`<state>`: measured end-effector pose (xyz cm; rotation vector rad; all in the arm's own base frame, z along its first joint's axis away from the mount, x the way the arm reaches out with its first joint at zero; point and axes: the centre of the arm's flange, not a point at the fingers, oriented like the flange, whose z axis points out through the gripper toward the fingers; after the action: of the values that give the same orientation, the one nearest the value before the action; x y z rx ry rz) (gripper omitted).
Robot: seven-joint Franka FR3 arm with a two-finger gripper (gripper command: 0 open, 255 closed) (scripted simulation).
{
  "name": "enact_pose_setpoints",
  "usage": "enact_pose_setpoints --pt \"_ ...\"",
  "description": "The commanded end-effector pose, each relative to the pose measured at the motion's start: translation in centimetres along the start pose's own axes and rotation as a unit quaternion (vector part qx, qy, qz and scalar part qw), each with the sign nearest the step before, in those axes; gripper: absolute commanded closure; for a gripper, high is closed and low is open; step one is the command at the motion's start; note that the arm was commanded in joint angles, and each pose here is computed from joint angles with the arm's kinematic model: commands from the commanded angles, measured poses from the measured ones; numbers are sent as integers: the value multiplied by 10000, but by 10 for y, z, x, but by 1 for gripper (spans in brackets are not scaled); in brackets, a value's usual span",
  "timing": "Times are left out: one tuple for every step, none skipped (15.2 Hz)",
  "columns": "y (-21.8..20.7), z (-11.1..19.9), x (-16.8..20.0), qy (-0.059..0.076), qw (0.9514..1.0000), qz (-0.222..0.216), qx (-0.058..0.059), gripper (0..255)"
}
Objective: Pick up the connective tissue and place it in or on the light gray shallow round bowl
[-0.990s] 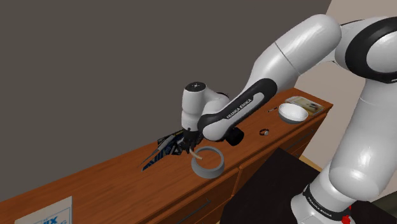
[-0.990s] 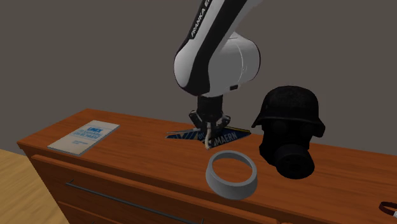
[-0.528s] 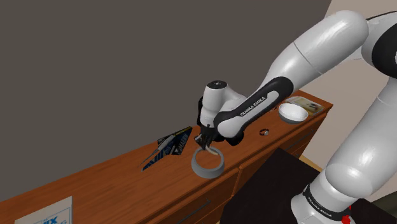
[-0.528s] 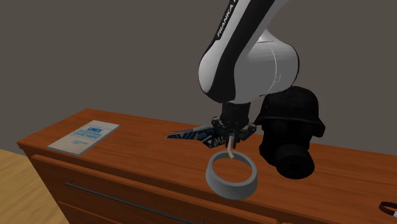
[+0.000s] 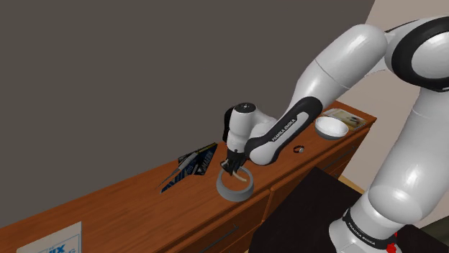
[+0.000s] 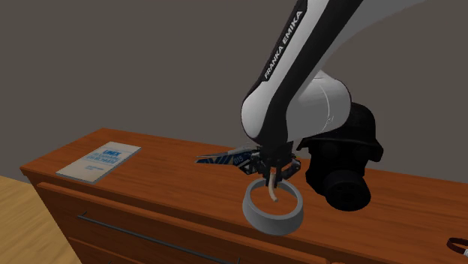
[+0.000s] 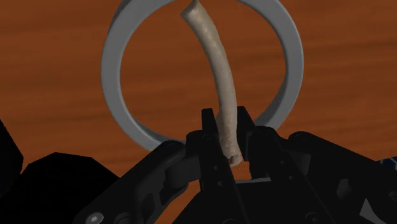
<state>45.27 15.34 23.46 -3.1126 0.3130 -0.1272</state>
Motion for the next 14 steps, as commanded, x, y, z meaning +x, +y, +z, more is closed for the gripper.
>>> enact_pose_setpoints --pt "-1 10 0 3 10000 -2 1 255" --pt "0 15 -1 3 10000 -2 1 255" --pt "0 20 -1 3 10000 -2 1 255" --pt "0 25 -2 3 10000 -2 1 255" --pt "0 25 -2 3 10000 -2 1 255" --pt "0 25 -2 2 10000 -2 1 255" --pt "0 25 -2 3 10000 -2 1 255" --pt "0 25 -2 3 10000 -2 1 255" --pt "0 25 -2 3 10000 -2 1 255" --pt "0 25 -2 3 10000 -2 1 255" --pt "0 25 -2 3 10000 -2 1 255" --pt "0 25 -2 2 10000 -2 1 255" --pt "0 25 -2 2 10000 -2 1 0" --pt "0 25 -2 2 10000 -2 1 0"
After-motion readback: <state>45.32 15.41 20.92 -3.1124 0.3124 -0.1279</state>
